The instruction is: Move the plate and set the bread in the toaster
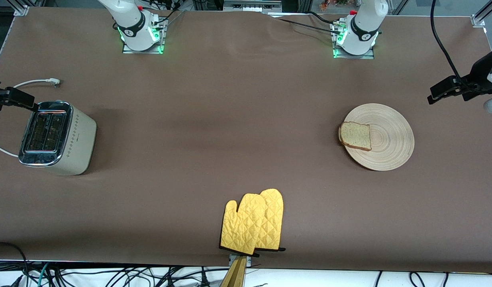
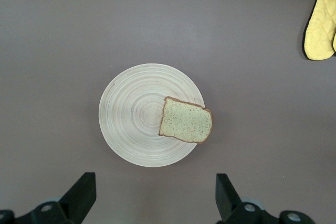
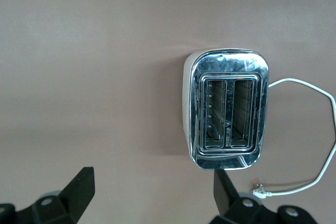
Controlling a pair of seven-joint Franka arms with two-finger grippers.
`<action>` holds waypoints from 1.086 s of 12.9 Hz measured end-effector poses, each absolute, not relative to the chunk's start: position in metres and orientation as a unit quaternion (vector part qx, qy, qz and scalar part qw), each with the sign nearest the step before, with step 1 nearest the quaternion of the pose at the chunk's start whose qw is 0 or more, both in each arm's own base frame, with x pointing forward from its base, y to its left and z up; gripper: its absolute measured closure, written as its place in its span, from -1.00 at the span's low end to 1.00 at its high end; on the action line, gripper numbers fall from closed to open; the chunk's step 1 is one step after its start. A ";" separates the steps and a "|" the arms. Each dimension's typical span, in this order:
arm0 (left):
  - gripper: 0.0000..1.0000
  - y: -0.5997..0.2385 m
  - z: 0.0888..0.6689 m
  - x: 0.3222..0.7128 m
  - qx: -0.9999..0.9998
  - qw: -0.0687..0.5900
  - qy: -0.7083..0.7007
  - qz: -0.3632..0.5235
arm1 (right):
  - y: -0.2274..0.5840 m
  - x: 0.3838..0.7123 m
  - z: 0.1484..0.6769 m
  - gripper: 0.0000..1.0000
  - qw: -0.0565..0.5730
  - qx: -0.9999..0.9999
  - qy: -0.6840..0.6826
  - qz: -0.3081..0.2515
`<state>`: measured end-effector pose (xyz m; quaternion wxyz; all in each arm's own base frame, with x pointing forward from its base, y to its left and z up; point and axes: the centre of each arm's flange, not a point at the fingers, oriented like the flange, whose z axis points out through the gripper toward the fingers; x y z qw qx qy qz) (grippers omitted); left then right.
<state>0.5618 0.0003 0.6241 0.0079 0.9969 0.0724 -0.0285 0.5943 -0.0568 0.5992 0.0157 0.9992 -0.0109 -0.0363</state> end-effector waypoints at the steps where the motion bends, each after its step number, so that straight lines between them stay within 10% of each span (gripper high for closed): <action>1: -1.00 0.001 0.624 0.562 0.997 0.008 0.073 -0.028 | -0.057 0.594 0.599 -1.00 0.016 0.999 -0.011 -0.036; 14: -1.00 0.034 0.645 0.562 0.995 0.009 0.102 -0.004 | -0.057 0.595 0.598 -1.00 0.015 0.999 -0.011 -0.037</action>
